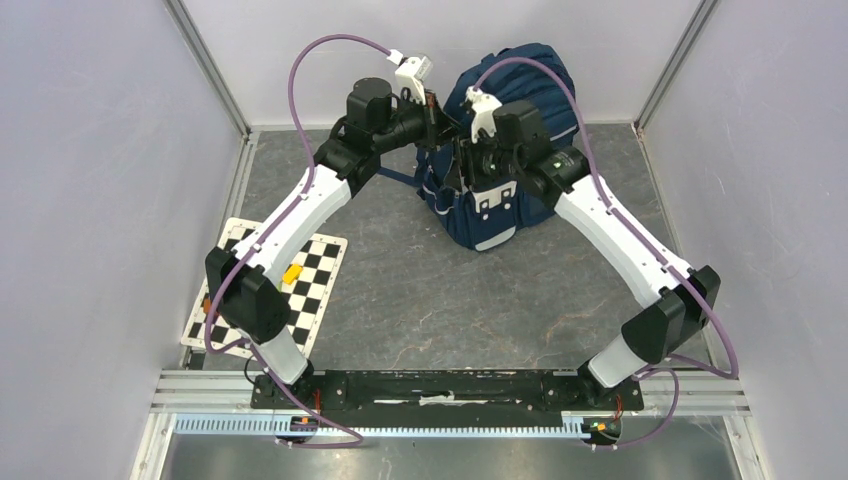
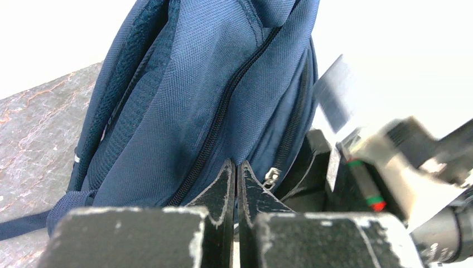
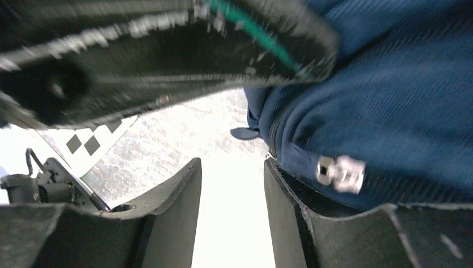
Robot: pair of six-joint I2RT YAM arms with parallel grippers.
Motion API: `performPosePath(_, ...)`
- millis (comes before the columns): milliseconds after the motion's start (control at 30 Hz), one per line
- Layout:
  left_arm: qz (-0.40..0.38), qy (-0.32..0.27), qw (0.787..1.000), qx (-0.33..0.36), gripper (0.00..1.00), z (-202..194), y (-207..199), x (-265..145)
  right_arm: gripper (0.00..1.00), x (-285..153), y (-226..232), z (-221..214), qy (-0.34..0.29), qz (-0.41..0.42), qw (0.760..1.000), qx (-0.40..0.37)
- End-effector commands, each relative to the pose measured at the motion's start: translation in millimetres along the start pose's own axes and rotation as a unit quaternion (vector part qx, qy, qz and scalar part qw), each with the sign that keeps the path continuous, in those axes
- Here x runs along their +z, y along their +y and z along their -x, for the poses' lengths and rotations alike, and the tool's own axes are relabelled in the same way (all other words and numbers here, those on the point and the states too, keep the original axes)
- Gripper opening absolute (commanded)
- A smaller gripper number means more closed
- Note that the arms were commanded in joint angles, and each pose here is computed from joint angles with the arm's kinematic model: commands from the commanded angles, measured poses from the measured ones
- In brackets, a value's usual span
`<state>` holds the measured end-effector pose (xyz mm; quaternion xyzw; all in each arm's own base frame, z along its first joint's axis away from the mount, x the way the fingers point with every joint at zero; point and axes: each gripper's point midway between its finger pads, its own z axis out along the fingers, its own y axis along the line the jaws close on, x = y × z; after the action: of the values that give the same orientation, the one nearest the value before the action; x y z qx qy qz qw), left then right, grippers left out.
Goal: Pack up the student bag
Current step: Zip the student bag at the center of the board, then reset both arms
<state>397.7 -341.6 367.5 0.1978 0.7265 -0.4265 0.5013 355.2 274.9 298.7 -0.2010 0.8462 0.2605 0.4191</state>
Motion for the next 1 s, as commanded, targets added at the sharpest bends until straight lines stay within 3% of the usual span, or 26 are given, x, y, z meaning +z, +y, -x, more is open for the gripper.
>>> performPosePath(0, -0.017, -0.034, 0.999, 0.009, 0.02, 20.5, -12.9, -2.0, 0.52, -14.8, -3.7, 7.4, -0.036, -0.012, 0.999, -0.021)
performPosePath(100, 0.001, -0.038, 0.999, 0.015, 0.03, 21.0, -6.9, -10.1, 0.59, -27.7, 4.4, 27.1, -0.077, 0.001, 0.996, -0.035)
performPosePath(133, 0.011, -0.043, 0.999, 0.016, 0.11, 21.6, -3.9, -14.8, 0.62, -32.3, 5.8, 34.7, -0.092, 0.001, 0.995, -0.040)
performPosePath(267, 0.055, -0.067, 0.996, 0.026, 0.89, 23.2, 7.3, -39.6, 0.75, -56.8, 0.1, 61.4, -0.148, -0.021, 0.986, -0.069)
performPosePath(300, 0.071, -0.074, 0.994, 0.030, 0.99, 23.6, 11.2, -48.3, 0.78, -62.9, -6.7, 66.6, -0.159, -0.029, 0.984, -0.074)
performPosePath(500, 0.174, -0.091, 0.980, 0.019, 1.00, 12.0, 52.1, -111.1, 0.88, -116.8, -86.4, 80.8, -0.219, -0.131, 0.963, -0.083)
performPosePath(600, 0.261, -0.103, 0.960, 0.007, 1.00, 4.2, 82.3, -155.5, 0.97, -136.9, -126.7, 67.0, -0.226, -0.203, 0.949, -0.089)
performPosePath(767, 0.439, -0.163, 0.883, 0.006, 1.00, -8.7, 122.1, -252.4, 0.98, -168.1, -172.8, 27.0, -0.278, -0.296, 0.911, -0.073)
performPosePath(967, 0.544, -0.178, 0.819, 0.032, 1.00, -29.5, 127.7, -325.5, 0.98, -192.5, -194.6, -34.6, -0.368, -0.372, 0.850, -0.059)
